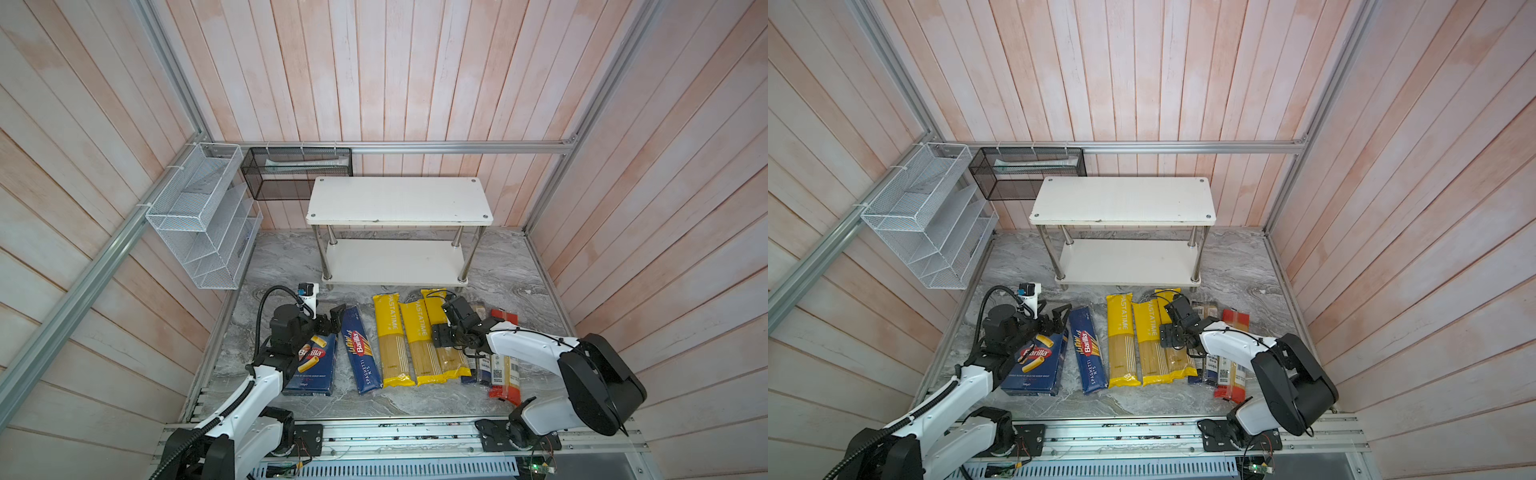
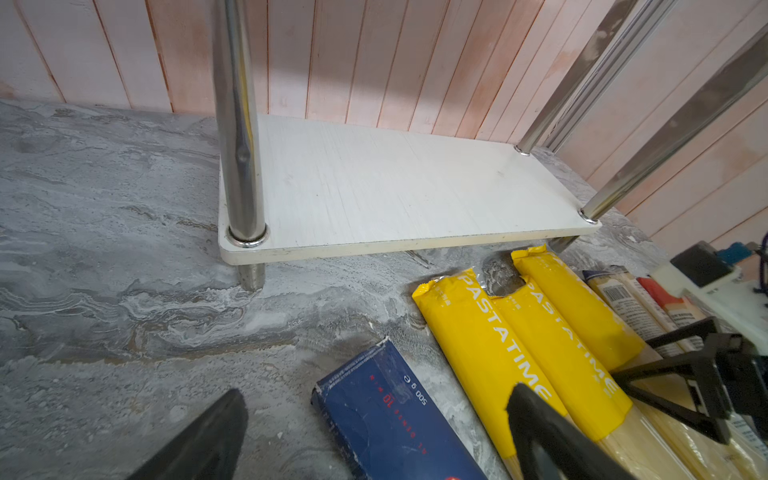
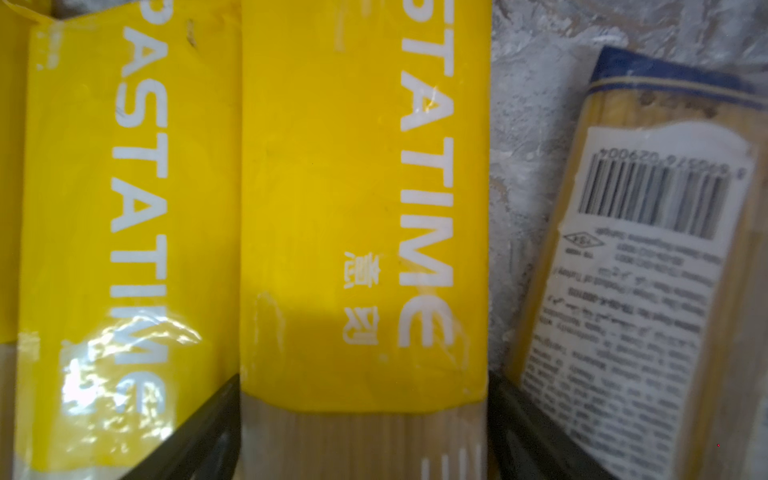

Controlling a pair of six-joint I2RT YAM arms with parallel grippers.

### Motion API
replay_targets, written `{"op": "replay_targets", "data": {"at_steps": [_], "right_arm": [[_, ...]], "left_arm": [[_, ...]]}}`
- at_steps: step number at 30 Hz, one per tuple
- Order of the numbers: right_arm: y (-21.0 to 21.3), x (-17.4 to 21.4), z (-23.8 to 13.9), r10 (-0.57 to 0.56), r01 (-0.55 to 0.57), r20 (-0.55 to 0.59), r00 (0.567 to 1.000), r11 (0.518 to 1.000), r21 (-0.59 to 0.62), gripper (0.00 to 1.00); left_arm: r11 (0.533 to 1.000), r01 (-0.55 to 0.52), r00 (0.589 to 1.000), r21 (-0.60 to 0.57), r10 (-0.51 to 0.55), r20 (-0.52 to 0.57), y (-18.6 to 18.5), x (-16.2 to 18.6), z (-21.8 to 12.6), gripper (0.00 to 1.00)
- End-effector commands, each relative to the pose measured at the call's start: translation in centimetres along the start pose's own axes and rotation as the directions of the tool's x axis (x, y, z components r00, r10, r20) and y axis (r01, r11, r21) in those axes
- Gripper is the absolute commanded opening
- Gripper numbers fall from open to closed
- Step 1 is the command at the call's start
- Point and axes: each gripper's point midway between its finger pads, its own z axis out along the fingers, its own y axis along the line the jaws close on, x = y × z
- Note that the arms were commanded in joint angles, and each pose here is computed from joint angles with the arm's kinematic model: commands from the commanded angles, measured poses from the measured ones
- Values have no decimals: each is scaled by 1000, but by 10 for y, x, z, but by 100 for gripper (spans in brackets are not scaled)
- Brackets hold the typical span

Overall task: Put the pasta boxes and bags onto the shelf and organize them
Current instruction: 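Lower the right gripper over a yellow PASTATIME bag while the left arm lifts, then close the right gripper on the yellow PASTATIME bag's lower end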

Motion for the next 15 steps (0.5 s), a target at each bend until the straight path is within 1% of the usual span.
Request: {"op": "replay_targets", "data": {"at_steps": [1, 5, 9, 12, 15], "right_arm": [[-9, 7, 5, 18, -17, -16, 1000, 998, 66, 89], [-14, 13, 8, 20, -16, -35, 999, 996, 92, 88], [-19, 21, 10, 23, -17, -50, 998, 994, 109, 84], [-19, 25, 8, 33, -28, -50, 998, 994, 102, 80], [-19, 26, 6, 44, -40, -46, 998, 995, 96, 79]], "left_arm": [[999, -24, 999, 21, 24, 24, -5, -11, 1, 100], [999, -29, 999, 18, 29, 27, -5, -11, 1, 100], [999, -34, 999, 17, 33, 27, -5, -11, 1, 100], [999, -37, 999, 19, 37, 22, -5, -10, 1, 100], [999, -34, 999, 16, 34, 18, -4, -10, 2, 100]]}}
